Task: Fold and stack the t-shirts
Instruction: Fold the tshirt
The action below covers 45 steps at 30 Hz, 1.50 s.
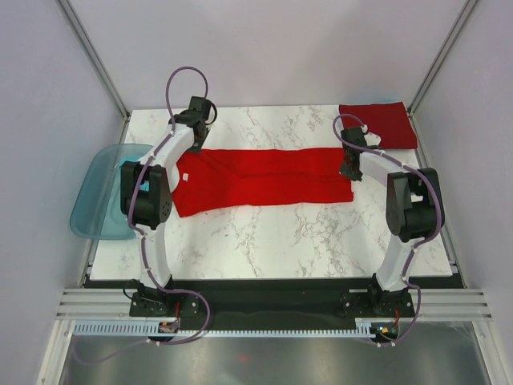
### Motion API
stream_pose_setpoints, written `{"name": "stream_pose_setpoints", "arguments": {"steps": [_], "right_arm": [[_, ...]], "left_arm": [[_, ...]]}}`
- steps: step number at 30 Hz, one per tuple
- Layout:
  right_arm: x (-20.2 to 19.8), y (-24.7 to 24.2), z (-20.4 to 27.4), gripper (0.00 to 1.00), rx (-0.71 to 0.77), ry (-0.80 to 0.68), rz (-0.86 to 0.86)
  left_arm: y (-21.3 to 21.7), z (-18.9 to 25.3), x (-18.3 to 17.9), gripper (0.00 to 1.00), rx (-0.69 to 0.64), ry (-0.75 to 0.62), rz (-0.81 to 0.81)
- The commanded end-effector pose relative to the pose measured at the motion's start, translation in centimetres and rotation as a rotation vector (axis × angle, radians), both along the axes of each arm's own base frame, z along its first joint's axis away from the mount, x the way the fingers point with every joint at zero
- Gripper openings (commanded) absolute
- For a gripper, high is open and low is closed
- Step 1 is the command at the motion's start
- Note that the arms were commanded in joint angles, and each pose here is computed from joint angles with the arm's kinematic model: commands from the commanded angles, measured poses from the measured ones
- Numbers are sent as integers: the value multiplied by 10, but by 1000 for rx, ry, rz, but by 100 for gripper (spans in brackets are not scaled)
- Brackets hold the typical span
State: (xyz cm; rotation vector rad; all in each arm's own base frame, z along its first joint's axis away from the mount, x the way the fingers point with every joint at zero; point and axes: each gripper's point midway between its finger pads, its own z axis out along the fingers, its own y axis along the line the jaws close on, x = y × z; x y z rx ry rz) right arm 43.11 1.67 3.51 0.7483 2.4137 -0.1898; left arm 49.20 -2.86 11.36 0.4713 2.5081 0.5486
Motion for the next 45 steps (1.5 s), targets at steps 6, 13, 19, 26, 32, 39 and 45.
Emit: {"name": "stream_pose_setpoints", "arguments": {"steps": [6,13,19,26,32,39,45], "right_arm": [[8,0,46,28,32,-108,-21],[-21,26,30,22,192,-76,2],[-41,27,3,21,209,-17,-3],[-66,13,-23,20,146,55,-34],[-67,10,-20,20,126,52,4],[-25,28,51,25,152,-159,167],[-8,46,77,25,208,-232,221]], "left_arm": [[0,20,22,2,12,-64,-30],[-11,29,30,2,-51,-98,-46],[-11,25,28,2,-49,-88,-44],[-9,28,27,2,-36,-90,-51],[-30,49,34,2,-130,-129,-145],[-55,50,45,2,-205,-129,-267],[-70,56,52,2,-248,-154,-330]]}}
